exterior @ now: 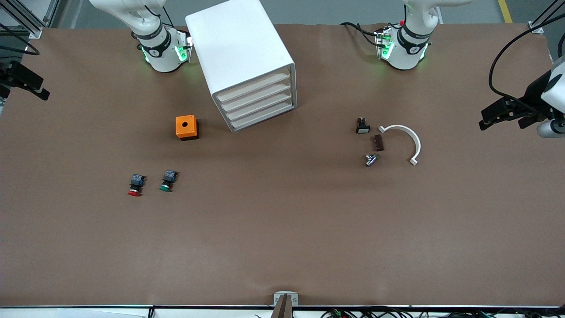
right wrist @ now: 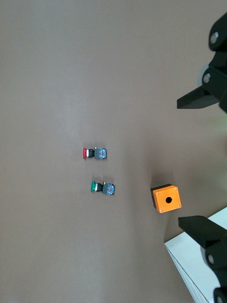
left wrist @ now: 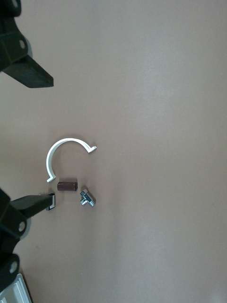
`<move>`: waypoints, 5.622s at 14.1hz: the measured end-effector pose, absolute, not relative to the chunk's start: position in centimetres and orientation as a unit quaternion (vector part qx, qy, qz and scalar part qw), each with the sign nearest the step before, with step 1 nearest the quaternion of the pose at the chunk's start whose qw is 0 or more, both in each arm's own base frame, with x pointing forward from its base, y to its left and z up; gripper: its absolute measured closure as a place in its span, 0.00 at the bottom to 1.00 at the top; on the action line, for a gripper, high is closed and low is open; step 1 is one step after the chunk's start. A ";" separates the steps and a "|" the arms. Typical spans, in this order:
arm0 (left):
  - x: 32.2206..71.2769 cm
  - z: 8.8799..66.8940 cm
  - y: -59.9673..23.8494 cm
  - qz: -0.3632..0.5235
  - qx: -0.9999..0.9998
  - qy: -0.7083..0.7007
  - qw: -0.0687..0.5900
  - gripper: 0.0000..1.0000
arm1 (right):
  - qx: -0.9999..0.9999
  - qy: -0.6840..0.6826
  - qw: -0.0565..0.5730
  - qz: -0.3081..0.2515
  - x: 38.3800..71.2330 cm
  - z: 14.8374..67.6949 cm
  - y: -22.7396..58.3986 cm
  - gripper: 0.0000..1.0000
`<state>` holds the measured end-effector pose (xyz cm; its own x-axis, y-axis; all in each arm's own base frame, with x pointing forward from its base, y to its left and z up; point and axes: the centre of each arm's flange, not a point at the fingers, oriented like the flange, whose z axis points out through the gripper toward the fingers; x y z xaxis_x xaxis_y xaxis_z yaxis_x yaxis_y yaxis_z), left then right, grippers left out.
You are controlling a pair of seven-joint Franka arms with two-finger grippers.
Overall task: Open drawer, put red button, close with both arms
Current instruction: 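Reach the right gripper to the red button while the left gripper approaches the cabinet, then grasp the red button with the right gripper while the left gripper grips the drawer, then pull the top drawer open with the left gripper while the right gripper lifts the button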
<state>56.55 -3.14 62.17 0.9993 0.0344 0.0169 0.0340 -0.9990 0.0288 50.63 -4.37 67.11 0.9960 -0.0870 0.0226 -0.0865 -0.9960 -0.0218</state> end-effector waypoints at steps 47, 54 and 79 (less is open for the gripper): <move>52.9 28.0 -39.8 -0.467 0.625 0.606 -0.159 0.00 | -0.994 0.104 -0.016 0.010 57.6 18.5 -3.4 0.00; 51.6 23.7 -43.1 -0.522 0.507 0.650 -0.220 0.09 | -0.993 0.113 -0.009 0.013 57.5 18.2 -3.1 0.07; 40.9 17.5 -50.9 -0.543 0.492 0.585 -0.348 0.64 | -0.987 0.126 0.031 0.090 55.2 45.2 -5.2 0.59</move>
<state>40.87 -50.94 17.49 -0.2734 0.9532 -0.1287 0.1982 -0.0751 -0.9773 55.16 -5.19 45.22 0.9518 -0.2440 -0.1856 -0.2553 -0.9661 -0.0392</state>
